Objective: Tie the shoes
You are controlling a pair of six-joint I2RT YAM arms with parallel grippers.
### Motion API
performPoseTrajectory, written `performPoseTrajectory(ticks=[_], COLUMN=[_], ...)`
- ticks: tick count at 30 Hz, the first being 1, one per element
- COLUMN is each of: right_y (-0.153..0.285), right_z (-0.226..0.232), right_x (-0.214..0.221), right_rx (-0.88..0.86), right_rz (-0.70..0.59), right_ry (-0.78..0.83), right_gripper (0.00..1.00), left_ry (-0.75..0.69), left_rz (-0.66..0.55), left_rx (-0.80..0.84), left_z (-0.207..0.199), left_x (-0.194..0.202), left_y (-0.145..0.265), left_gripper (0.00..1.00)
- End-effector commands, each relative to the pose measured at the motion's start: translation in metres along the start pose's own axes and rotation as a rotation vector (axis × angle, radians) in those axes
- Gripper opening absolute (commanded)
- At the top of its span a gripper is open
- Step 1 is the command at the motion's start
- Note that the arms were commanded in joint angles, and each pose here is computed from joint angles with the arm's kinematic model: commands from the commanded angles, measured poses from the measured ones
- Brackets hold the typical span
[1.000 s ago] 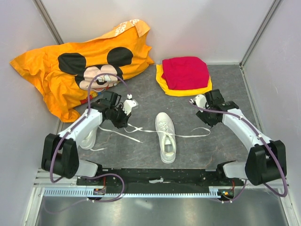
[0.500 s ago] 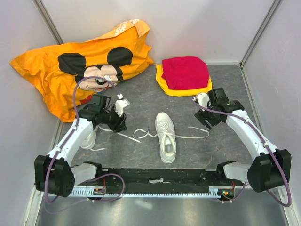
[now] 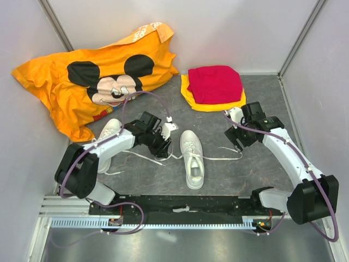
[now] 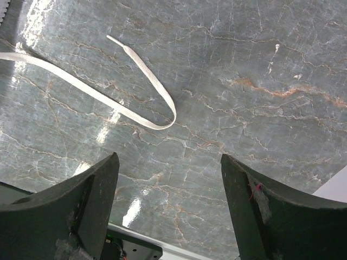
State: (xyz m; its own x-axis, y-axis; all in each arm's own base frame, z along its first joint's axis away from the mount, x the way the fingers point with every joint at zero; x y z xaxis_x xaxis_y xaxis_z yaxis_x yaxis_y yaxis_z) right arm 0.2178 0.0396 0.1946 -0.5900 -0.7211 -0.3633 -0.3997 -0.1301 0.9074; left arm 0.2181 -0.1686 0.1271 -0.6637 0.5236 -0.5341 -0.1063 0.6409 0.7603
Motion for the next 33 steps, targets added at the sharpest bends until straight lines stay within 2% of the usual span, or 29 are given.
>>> performPoseTrajectory(ticks=[1, 7, 10, 16, 17, 20, 21, 23, 26, 27, 29, 31, 33], right_y=[0.014, 0.012, 0.01, 0.008, 0.007, 0.008, 0.008, 0.01, 0.01, 0.01, 0.01, 0.01, 0.011], right_z=[-0.003, -0.003, -0.003, -0.005, -0.006, -0.007, -0.007, -0.008, -0.008, -0.008, -0.008, -0.008, -0.007], right_x=[-0.006, -0.007, -0.008, -0.007, -0.007, -0.007, -0.008, -0.009, -0.011, -0.011, -0.012, -0.012, -0.012], right_rx=[0.021, 0.018, 0.016, 0.023, 0.027, 0.033, 0.031, 0.035, 0.033, 0.03, 0.026, 0.021, 0.018], right_rz=[-0.047, -0.04, -0.039, -0.031, -0.026, -0.028, -0.031, -0.037, -0.044, -0.045, -0.048, -0.051, -0.053], right_ry=[-0.022, -0.025, -0.027, -0.015, -0.01, -0.004, -0.002, -0.004, -0.003, -0.005, -0.003, 0.003, 0.006], right_gripper=[0.84, 0.84, 0.84, 0.84, 0.85, 0.85, 0.85, 0.85, 0.85, 0.85, 0.86, 0.86, 0.87], left_ry=[0.038, 0.017, -0.007, -0.034, -0.038, -0.065, -0.1, -0.114, -0.224, -0.324, -0.473, -0.559, -0.666], left_rz=[-0.01, 0.051, 0.082, 0.141, 0.146, 0.093, 0.028, -0.014, -0.055, -0.051, -0.005, 0.034, 0.13], left_rx=[-0.031, -0.038, -0.027, 0.003, 0.013, 0.033, 0.028, 0.014, 0.02, 0.06, 0.116, 0.151, 0.186], left_z=[0.002, 0.007, 0.006, 0.002, 0.0, -0.009, -0.015, -0.015, -0.025, -0.03, -0.038, -0.041, -0.04], left_x=[-0.019, -0.018, -0.015, -0.006, -0.003, -0.001, -0.007, -0.004, 0.005, 0.01, 0.033, 0.05, 0.076], left_y=[-0.02, -0.039, -0.046, -0.041, -0.037, -0.013, 0.005, 0.022, 0.051, 0.055, 0.067, 0.071, 0.074], left_gripper=[0.39, 0.36, 0.29, 0.08, 0.02, 0.01, 0.02, 0.02, 0.01, 0.02, 0.02, 0.02, 0.02])
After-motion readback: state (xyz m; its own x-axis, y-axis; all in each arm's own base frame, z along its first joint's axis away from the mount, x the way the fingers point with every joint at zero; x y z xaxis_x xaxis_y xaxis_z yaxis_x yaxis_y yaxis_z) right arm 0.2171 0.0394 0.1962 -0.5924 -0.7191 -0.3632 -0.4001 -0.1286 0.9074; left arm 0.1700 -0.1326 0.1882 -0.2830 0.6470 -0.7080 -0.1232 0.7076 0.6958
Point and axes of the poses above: each gripper's point midway between its finger pads, its own y axis back along the fingers, its own z axis along the line the jaws close on, x = y × z, the point moved 8 cm from there along y, back along the fingers, and after that the axes turned 12 degrees about y, right-handed, at the moved point
